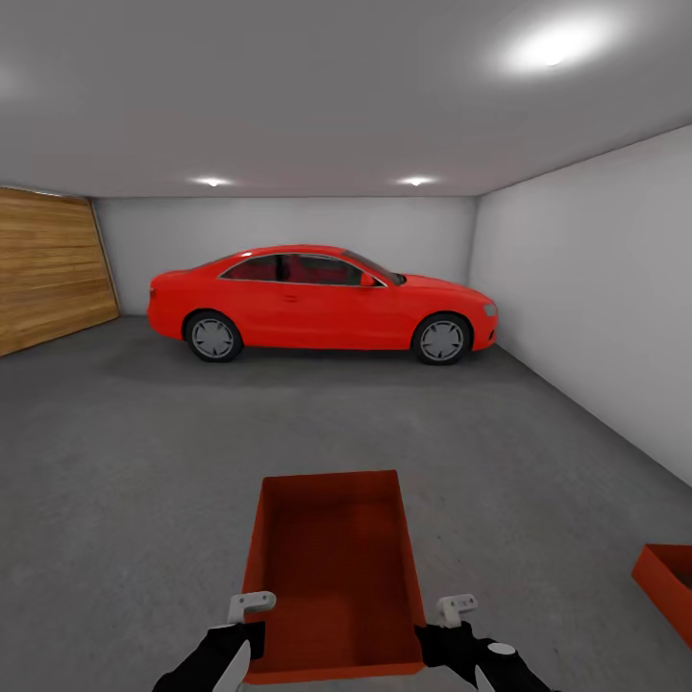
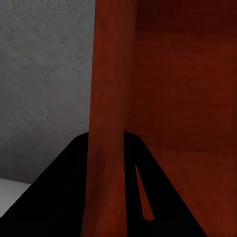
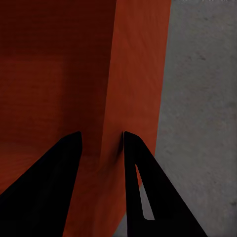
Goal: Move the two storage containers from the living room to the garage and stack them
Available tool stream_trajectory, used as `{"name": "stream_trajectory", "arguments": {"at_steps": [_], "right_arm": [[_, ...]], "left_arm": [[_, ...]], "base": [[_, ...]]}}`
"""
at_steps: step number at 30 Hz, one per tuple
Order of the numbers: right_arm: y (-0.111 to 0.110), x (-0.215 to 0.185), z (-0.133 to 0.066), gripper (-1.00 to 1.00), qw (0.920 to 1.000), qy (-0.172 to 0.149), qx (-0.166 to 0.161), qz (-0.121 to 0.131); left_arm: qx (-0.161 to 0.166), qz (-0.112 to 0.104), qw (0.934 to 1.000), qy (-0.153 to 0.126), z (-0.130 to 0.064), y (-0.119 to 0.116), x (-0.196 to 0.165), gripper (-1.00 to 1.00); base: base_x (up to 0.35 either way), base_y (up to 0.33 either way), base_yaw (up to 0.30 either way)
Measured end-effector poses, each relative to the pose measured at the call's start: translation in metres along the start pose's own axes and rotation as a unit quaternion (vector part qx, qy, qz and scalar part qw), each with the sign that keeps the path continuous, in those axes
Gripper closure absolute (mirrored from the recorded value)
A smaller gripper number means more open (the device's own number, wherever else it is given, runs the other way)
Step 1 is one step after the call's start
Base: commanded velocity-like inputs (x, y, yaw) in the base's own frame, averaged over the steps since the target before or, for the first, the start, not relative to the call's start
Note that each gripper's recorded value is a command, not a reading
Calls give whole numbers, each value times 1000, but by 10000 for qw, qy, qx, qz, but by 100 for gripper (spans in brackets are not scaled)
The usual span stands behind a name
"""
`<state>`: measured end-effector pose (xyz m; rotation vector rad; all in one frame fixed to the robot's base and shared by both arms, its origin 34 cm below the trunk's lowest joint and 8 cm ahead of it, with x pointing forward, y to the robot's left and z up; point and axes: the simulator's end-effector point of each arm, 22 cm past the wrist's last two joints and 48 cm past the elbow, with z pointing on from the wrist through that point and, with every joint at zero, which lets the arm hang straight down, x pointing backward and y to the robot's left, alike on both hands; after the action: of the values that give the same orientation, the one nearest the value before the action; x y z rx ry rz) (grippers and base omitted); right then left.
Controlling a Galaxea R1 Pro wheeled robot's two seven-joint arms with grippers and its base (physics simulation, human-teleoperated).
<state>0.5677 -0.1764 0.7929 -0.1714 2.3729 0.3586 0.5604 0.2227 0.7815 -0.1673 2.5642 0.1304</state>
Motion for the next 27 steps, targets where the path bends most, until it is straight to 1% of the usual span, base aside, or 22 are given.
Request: {"name": "stream_trajectory", "arguments": {"at_steps": [11, 17, 27], "right_arm": [[0, 0, 0, 100, 10000, 1, -1, 0], [0, 0, 0, 100, 10000, 1, -1, 1], [0, 0, 0, 100, 10000, 0, -1, 0]], "left_arm": [[0, -1, 10000, 2, 0, 0, 0, 100], [0, 1, 10000, 2, 0, 0, 0, 100], [0, -1, 10000, 0, 0, 0, 0, 100]], "base": [[10, 1, 0], [202, 0, 0], [15, 0, 0]]}}
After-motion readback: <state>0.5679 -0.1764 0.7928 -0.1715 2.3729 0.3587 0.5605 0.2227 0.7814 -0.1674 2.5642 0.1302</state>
